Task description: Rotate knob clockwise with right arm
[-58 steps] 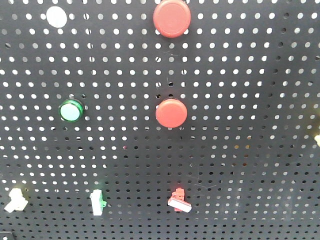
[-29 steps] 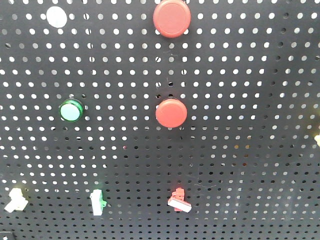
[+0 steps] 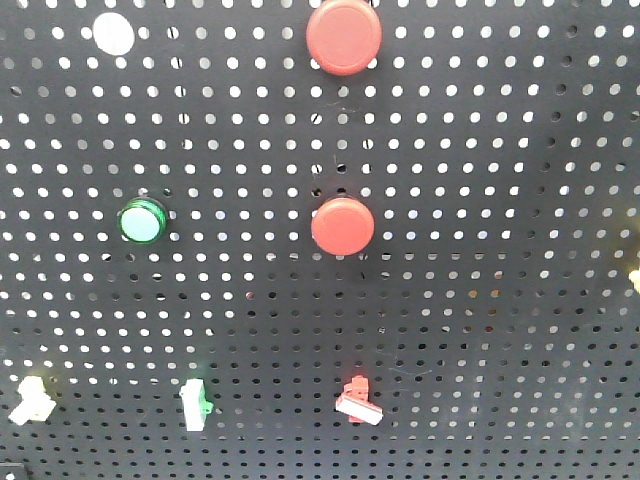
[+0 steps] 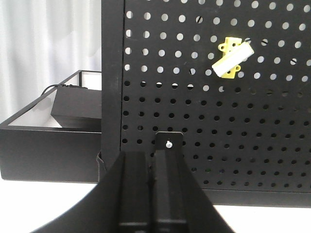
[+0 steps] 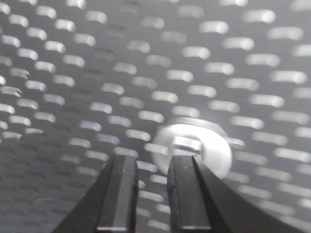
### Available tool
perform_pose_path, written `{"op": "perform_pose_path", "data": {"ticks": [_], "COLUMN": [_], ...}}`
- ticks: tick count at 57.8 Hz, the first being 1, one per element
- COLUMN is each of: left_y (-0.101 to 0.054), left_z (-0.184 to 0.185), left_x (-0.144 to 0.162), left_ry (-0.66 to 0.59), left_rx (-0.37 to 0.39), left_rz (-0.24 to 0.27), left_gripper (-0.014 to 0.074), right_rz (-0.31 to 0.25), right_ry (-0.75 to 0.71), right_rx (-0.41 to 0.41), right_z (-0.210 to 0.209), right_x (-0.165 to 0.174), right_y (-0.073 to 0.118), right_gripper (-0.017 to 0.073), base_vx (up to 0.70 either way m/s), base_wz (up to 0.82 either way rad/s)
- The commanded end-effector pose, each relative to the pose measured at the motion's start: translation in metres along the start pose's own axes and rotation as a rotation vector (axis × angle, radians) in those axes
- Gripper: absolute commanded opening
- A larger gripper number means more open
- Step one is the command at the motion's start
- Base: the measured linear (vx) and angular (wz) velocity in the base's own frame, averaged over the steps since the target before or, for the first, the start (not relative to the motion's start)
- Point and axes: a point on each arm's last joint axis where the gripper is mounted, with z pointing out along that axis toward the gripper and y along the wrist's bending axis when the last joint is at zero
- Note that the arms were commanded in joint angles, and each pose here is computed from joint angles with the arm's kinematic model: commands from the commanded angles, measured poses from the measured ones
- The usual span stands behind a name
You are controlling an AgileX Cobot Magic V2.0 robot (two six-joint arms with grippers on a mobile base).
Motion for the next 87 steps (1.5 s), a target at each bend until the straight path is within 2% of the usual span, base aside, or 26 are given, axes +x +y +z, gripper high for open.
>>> {"op": "perform_pose_path", "data": {"ticks": [1, 33, 62, 77, 82, 87], "left_y": [0.001, 0.001, 0.001, 0.001, 0.001, 0.001], "left_z": [0.000, 0.000, 0.000, 0.000, 0.000, 0.000], "left_x": [-0.003, -0.003, -0.003, -0.003, -0.003, -0.003], "left_ry": [-0.066, -0.066, -0.066, -0.066, -0.066, -0.066], "left_rx": [-0.005, -0.005, -0.005, -0.005, -0.005, -0.005], "left_rz": [-0.017, -0.017, -0.017, -0.017, -0.017, -0.017], "left_gripper": [-0.0006, -0.0006, -0.0006, -0.0006, -0.0006, -0.0006], "right_rz": [0.013, -0.041, -0.025, 0.040, 0.050, 0.053], "right_ry": [-0.108, -0.073, -0.042, -0.110, -0.102, -0.089], "right_rx": [0.089, 0.119, 0.092, 0.139, 0.133, 0.124], "right_z": [-0.016, -0.012, 0.017, 0.020, 0.023, 0.026], "right_x": [-0.016, -0.012, -0.005, -0.010, -0.009, -0.007], "right_y": [-0.010, -0.013, -0.012, -0.016, -0.016, -0.015], "right_gripper": [0.0239, 0.0239, 0.0239, 0.0239, 0.0221, 0.0165], "base_vx": [0.00, 0.00, 0.00, 0.00, 0.00, 0.00], "base_wz": [0.00, 0.00, 0.00, 0.00, 0.00, 0.00]}}
